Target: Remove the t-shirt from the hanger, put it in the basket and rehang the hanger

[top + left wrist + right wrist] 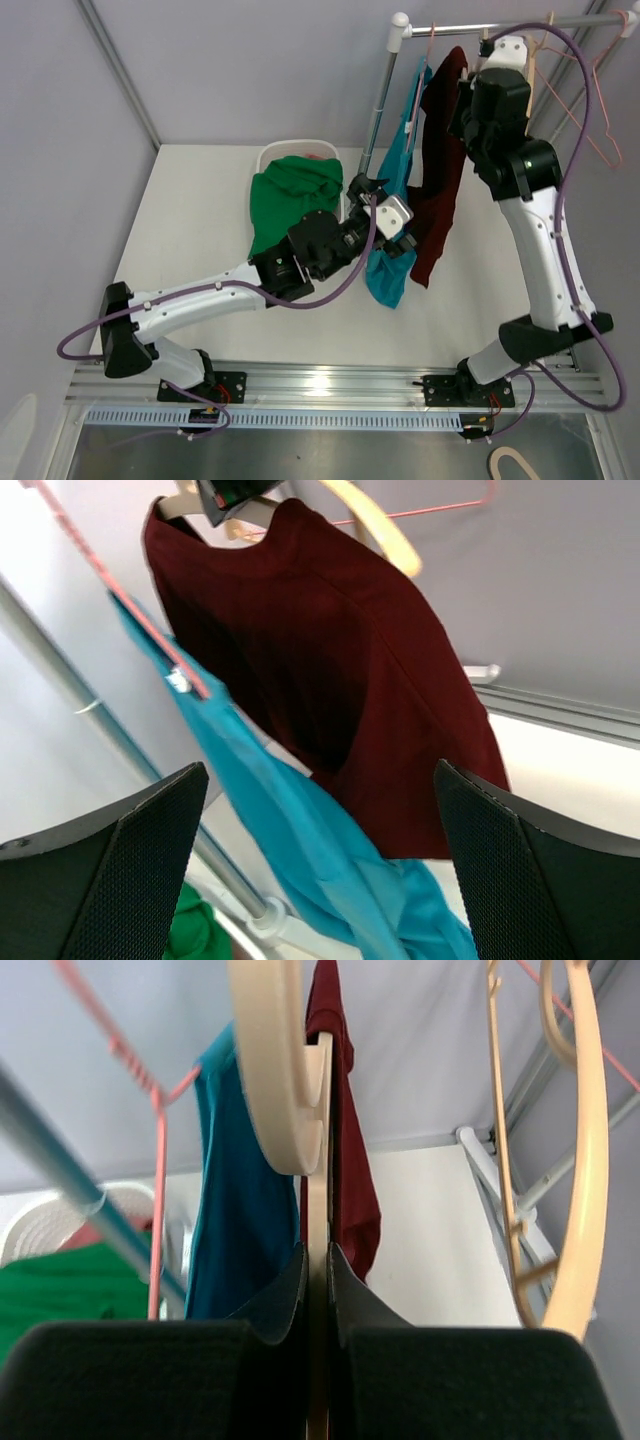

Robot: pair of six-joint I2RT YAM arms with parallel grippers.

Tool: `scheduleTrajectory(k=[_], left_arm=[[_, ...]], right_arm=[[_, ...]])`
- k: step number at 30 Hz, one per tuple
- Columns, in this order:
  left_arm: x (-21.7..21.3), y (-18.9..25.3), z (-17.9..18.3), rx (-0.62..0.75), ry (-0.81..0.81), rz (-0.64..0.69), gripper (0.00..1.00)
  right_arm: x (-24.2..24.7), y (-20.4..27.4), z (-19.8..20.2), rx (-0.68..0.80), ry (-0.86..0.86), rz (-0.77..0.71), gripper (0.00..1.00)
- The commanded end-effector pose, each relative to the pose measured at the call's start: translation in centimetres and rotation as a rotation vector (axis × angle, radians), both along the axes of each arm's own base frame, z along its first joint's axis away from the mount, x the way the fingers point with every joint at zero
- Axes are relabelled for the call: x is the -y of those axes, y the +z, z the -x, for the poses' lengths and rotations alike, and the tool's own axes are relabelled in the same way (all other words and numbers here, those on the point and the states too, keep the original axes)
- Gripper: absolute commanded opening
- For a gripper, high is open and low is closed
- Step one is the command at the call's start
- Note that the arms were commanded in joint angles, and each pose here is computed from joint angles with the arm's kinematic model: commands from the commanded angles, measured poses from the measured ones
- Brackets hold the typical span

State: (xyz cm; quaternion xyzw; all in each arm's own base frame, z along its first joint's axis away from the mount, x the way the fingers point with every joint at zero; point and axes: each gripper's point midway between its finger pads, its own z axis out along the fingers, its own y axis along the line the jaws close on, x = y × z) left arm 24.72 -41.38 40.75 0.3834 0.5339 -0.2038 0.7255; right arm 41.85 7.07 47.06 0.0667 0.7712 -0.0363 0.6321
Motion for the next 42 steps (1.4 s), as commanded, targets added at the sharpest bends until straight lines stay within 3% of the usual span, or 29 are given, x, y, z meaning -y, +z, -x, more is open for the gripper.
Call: scheduleTrajectory(k=[1, 5, 10, 12, 13, 18, 22, 31, 35, 42], left_arm=[[-1.2, 1.9, 1.2, 0.031, 0.021, 0.059, 1.00], [-1.5, 1.8, 4.1, 0.013, -0.027, 0.090, 1.00], [-1.4, -0.7, 8.9, 0.017, -0.053, 0.035, 1.00], [-2.2, -0.1, 11.1, 0.003, -0.083, 0.079, 0.99], [-2.3, -2.1, 11.7, -0.014, -0.091, 0.049, 0.99], [-3.2, -4.4, 15.4, -0.073, -0.155, 0.101, 0.99], [-3.7, -6.1, 16.9, -0.060, -0.110, 0.099, 1.00], [-1.5, -7.0, 17.8, -0.053, -0.111, 0.131, 0.99], [1.6, -8.0, 16.7, -0.006, -0.045, 0.100, 0.99], [4.3, -8.3, 15.6, -0.052, -0.092, 0.112, 1.00]], right_arm=[[1.0, 3.9, 4.4, 0.139, -0.028, -0.068, 0.00], [1.4, 2.6, 7.0, 0.119, -0.040, -0.092, 0.00], [2.3, -1.4, 8.8, 0.059, -0.092, -0.137, 0.00], [2.9, -1.9, 9.8, 0.068, -0.116, -0.160, 0.00], [3.3, -2.2, 10.1, 0.071, -0.138, -0.168, 0.00], [3.5, -3.5, 11.6, 0.042, -0.202, -0.318, 0.00], [2.2, -4.6, 13.3, 0.038, -0.210, -0.379, 0.00], [1.1, -6.3, 14.6, 0.013, -0.216, -0.406, 0.00], [0.3, -6.2, 14.3, 0.017, -0.187, -0.422, 0.00], [-0.1, -5.4, 14.3, 0.035, -0.166, -0.426, 0.00]])
